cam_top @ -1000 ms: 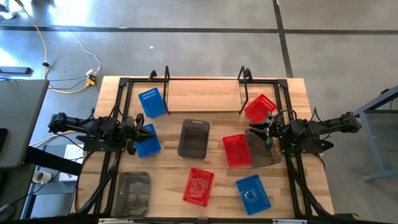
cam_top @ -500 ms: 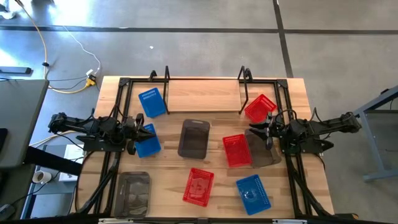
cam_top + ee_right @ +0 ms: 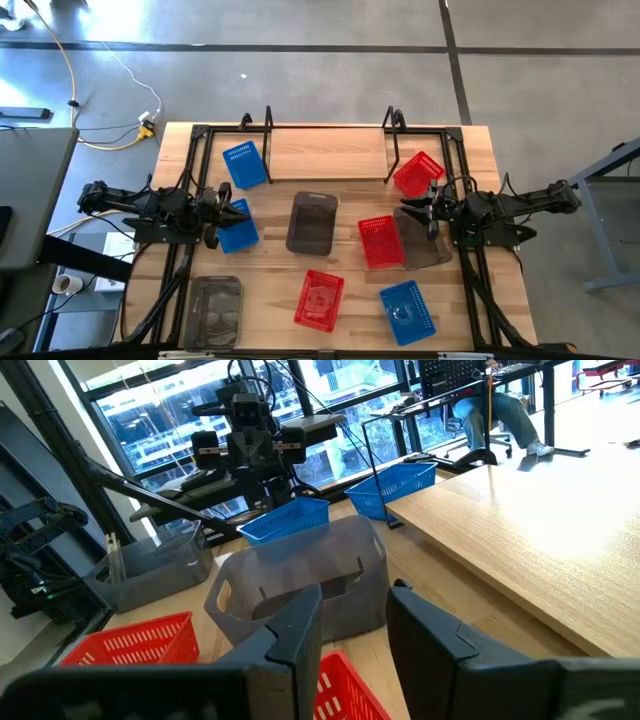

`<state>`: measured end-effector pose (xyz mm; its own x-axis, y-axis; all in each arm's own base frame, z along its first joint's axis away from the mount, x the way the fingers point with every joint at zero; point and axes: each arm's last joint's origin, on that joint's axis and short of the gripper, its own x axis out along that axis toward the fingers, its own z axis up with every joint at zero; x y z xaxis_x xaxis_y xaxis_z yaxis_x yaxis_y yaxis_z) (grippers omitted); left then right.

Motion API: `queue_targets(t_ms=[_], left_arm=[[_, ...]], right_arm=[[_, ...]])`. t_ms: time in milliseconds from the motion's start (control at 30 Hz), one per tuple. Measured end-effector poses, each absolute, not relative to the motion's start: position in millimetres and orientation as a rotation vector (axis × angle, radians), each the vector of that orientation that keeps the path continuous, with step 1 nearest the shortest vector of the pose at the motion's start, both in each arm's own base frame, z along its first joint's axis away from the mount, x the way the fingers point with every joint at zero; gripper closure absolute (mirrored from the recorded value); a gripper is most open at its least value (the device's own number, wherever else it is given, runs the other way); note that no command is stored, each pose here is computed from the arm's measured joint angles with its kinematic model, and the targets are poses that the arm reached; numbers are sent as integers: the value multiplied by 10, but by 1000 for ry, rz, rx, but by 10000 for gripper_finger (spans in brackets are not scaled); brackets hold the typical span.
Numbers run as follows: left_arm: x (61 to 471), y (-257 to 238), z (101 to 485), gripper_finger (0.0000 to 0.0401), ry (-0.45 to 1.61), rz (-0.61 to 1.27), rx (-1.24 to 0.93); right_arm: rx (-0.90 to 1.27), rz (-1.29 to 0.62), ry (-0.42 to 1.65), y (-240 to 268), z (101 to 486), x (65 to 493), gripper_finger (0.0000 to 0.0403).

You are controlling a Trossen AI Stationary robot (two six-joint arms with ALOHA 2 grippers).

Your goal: Stack baskets on shelf by color

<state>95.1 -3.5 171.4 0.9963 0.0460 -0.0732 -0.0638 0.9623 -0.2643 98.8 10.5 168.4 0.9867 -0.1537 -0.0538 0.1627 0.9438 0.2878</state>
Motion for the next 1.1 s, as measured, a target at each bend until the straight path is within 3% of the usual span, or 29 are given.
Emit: queue_targets(t_ms=[500, 800, 1100], left_arm=[[951, -35, 1714, 401, 67, 55, -270], [951, -35, 1714, 401, 66, 55, -270], [951, -35, 1715, 401, 66, 56, -270]], right_arm=[[307, -161, 3, 104, 1705, 990, 304], [600, -268, -123, 68, 1771, 981, 304], [755, -391, -288, 20, 1863, 955, 304]])
